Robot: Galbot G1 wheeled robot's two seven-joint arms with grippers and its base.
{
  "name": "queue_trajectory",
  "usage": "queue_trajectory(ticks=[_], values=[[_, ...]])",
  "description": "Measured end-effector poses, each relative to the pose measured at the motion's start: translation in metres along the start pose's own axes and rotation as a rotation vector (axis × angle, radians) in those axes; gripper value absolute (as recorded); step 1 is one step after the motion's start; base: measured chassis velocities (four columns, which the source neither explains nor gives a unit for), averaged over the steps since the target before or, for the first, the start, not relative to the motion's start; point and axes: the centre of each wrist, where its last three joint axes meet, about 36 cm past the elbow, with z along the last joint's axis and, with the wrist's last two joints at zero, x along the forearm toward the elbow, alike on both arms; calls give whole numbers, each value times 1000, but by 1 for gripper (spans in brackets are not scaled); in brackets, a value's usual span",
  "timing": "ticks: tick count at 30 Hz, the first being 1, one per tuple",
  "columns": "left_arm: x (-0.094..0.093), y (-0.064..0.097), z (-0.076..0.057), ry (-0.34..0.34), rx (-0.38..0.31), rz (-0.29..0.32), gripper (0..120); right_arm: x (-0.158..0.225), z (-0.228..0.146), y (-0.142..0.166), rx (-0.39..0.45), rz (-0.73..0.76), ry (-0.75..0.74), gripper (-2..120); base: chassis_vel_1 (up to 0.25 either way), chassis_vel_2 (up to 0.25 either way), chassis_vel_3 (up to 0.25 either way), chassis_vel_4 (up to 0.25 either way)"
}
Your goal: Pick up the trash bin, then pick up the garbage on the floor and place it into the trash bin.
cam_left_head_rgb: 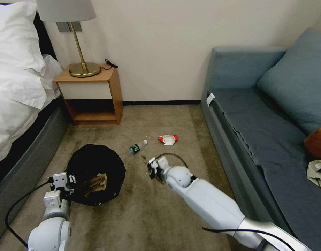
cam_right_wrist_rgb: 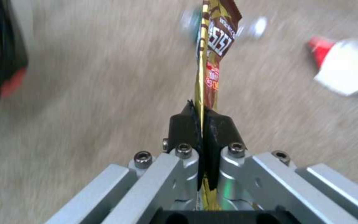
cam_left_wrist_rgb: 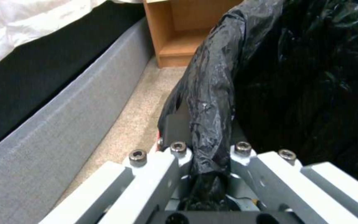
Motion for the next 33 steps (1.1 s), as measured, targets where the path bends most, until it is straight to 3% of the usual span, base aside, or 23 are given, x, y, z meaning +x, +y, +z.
queue_trajectory(ticks=[7,14,16,23,33], values=[[1,-1,2,2,1,2,4,44,-37,-4,-77,-96,-178,3,0,0,0,0],[1,-5,2,1,0,5,4,90,-78,35,-142,-358,-306,2,0,0,0,0],[2,-7,3,3,-3,9,4,102,-93,60,-183,-502,-328,2,0,0,0,0],[2,-8,3,2,-4,9,4,86,-87,93,-185,-611,-314,2,0,0,0,0],[1,-10,1,0,3,12,4,22,-44,104,-187,-558,-243,1,0,0,0,0]])
